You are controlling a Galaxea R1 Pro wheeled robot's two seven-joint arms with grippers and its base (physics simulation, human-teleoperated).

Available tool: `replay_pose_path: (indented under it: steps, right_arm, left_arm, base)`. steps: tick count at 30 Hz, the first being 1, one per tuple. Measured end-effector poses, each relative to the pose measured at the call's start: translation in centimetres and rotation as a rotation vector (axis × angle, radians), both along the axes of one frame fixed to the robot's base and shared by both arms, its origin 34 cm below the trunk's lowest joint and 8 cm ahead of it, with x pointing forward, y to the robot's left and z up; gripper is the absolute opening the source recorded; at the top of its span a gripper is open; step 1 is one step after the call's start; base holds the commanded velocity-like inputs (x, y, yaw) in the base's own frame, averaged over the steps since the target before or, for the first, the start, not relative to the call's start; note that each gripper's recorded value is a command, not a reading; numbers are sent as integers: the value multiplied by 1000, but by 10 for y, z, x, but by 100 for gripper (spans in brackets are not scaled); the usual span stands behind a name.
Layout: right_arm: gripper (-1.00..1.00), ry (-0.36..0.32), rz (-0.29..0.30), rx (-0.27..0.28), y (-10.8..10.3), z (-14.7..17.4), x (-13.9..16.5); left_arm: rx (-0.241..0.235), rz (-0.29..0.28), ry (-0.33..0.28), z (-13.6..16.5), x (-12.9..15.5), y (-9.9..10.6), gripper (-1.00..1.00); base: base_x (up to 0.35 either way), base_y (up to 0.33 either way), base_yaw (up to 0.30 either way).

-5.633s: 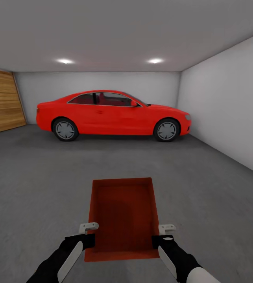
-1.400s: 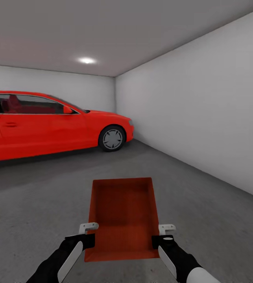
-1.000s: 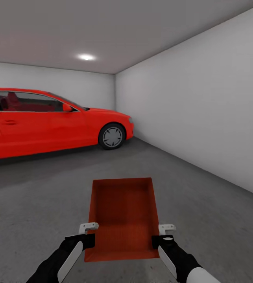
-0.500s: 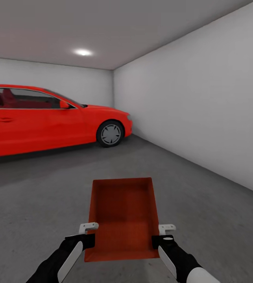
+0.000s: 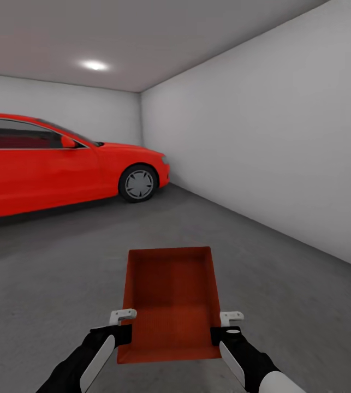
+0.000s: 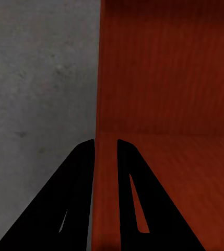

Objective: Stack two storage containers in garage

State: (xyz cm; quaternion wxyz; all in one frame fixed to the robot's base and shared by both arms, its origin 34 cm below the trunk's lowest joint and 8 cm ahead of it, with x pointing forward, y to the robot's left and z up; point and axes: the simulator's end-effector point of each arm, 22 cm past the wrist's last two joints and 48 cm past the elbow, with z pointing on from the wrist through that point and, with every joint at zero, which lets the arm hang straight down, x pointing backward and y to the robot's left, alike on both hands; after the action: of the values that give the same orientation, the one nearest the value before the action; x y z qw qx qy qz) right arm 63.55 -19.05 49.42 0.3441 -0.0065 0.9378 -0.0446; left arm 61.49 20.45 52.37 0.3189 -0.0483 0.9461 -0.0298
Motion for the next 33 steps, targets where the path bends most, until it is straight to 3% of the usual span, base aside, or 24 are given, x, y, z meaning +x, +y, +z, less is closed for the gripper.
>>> replay_pose_path:
  steps: [33]
  right_arm:
    - [-100, 27, 0, 0, 0, -14, -5]
  left_arm:
    - [0, 0, 27, -13, -4, 0, -100]
  base:
    - [0, 0, -236]
